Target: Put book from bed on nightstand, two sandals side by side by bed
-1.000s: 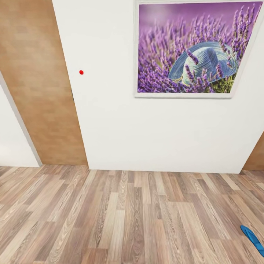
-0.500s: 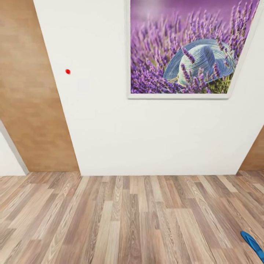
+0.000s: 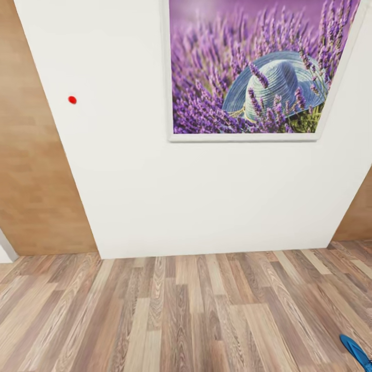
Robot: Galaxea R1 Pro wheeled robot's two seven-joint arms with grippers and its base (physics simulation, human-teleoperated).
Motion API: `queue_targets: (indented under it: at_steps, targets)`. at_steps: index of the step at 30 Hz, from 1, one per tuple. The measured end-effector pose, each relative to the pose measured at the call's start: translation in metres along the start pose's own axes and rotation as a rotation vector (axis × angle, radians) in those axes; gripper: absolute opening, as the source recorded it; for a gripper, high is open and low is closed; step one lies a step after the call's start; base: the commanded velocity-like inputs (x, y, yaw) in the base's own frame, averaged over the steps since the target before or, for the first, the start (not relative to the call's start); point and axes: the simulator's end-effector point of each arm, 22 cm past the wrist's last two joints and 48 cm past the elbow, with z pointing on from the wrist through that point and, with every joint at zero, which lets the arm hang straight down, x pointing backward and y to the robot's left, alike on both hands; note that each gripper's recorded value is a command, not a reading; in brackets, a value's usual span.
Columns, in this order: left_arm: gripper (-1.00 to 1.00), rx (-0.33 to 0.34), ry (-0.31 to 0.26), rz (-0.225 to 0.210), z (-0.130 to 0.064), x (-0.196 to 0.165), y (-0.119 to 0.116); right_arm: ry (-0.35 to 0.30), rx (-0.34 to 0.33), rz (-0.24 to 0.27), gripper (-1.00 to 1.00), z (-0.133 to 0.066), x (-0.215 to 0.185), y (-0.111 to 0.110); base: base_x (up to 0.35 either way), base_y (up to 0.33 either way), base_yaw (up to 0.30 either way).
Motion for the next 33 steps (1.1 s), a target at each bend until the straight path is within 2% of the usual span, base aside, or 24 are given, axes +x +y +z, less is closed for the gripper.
queue_targets:
  at_steps: [5,19,33]
  targets:
    - [1.0,0.0,0.0,0.0,-0.0001,0.0002,0.0,0.0,-0.001,0.0,1.0,0.0001,-0.0003,0.0011,0.289,0.0,-0.141]
    - [1.0,0.0,0.0,0.0,0.0,-0.0002,0.0001,0.0,-0.004,-0.002,1.0,0.0001,-0.0003,0.0028,0.289,-0.004,-0.006]
    - [1.0,0.001,0.0,0.001,0.0,-0.0001,-0.0003,0.0,-0.004,-0.002,1.0,0.0001,-0.0004,0.0029,0.279,-0.128,0.0]
